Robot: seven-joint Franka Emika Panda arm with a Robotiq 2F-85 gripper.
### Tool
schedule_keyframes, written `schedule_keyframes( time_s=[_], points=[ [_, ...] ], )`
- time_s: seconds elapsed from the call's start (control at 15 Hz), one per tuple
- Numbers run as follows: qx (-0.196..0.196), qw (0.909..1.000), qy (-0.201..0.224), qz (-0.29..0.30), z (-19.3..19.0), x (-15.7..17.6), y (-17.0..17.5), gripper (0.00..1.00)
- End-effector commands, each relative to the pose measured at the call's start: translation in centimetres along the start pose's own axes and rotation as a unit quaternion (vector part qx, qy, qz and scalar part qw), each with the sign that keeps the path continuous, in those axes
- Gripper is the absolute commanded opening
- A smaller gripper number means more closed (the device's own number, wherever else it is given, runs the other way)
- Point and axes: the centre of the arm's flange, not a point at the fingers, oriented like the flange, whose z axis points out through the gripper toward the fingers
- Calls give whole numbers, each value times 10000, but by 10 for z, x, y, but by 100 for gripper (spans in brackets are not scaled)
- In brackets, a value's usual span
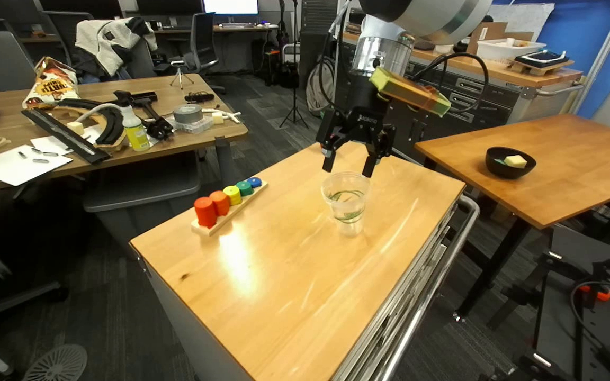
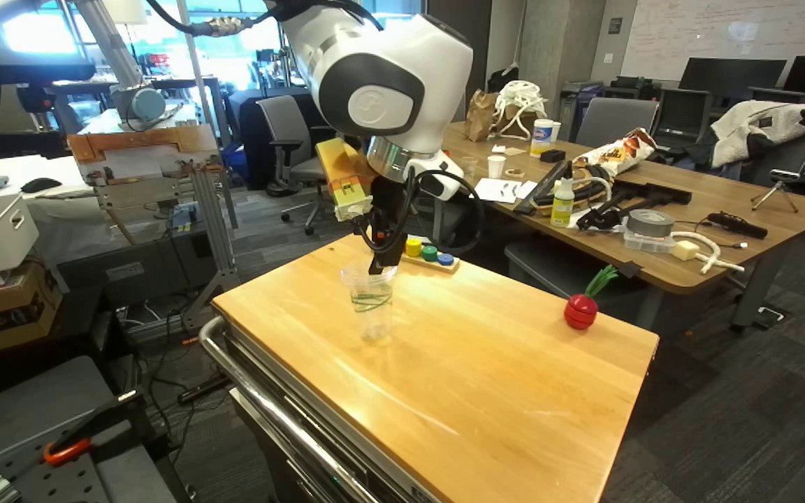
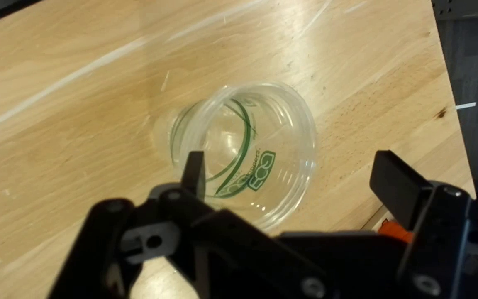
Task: Stack the cups together
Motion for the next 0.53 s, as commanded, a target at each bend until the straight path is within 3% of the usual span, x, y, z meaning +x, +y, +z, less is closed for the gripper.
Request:
schedule_keyframes(
  time_s=[0.0,0.47],
  points=[
    [17,9999,152,18,-8,-10,8,100],
    [43,9995,238,221,-12,-5,27,100]
  ],
)
